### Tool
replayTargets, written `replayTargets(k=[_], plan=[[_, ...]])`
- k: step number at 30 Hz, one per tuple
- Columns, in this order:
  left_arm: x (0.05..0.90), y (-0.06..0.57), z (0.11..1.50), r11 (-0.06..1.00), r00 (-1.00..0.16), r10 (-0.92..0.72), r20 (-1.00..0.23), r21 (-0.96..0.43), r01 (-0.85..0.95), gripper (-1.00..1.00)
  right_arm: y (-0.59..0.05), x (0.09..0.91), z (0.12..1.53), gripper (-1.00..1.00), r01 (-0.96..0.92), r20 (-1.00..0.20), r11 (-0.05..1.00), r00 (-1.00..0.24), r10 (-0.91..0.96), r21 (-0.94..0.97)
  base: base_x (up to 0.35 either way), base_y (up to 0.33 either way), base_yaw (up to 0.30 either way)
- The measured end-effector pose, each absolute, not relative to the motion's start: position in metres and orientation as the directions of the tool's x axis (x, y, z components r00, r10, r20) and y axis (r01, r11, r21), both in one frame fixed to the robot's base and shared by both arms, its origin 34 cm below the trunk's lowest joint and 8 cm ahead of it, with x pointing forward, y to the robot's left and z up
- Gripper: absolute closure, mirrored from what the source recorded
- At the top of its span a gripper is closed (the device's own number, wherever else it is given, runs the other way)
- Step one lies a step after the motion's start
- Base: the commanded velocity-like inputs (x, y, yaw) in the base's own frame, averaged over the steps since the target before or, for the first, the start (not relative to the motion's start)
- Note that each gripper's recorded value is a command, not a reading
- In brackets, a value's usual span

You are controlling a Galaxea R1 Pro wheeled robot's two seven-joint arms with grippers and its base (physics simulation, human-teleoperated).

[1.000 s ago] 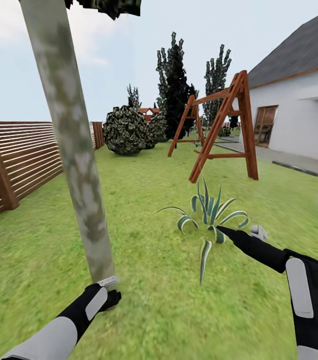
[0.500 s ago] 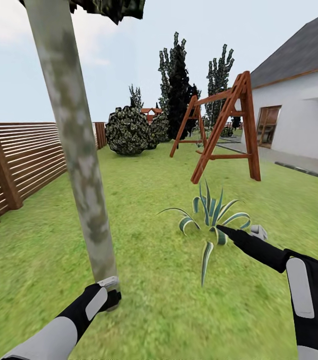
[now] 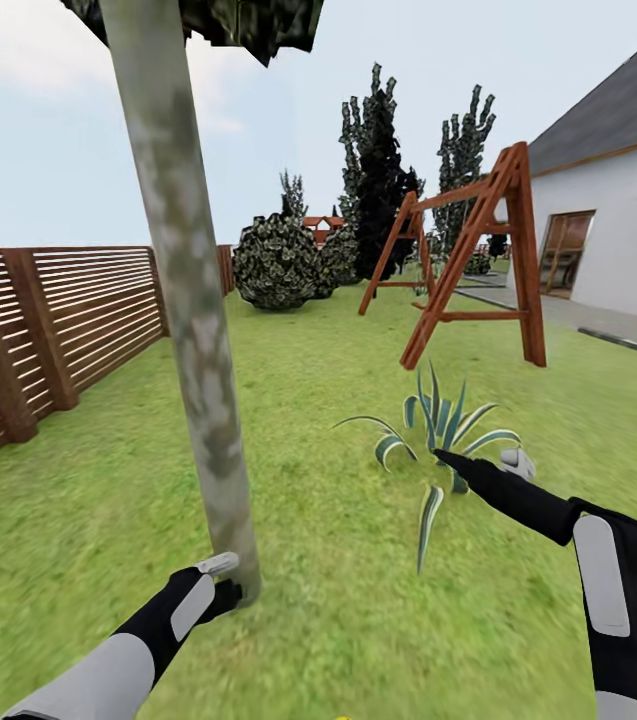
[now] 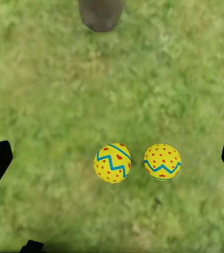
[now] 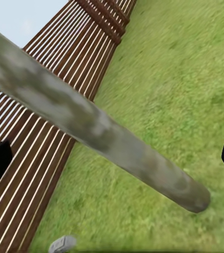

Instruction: Take the three Easter eggs out of the wicker basket on the lawn in the garden, then place them on the lawn next to a single tree (choose any tree) so that all three eggs are next to the same tree and none are left in the basket.

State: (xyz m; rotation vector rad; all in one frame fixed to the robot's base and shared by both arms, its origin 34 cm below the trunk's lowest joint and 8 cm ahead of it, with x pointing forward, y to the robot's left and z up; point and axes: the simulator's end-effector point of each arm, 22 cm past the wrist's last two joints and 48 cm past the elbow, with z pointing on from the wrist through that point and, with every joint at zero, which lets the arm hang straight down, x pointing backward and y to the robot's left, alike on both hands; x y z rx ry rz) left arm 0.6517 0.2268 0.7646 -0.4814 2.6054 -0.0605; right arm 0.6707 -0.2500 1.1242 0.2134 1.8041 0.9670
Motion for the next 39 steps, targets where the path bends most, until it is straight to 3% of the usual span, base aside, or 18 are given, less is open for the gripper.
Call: replayTargets(k=[39], plan=[[0.641, 0.228, 0.805, 0.936, -0.819, -0.349, -0.455, -0.125, -0.330, -1.00, -0.249, 0.661, 1.165, -1.00, -0.282, -0.702, 0.659, -0.453, 0.549, 0.698, -0.033, 0.003, 0.289]])
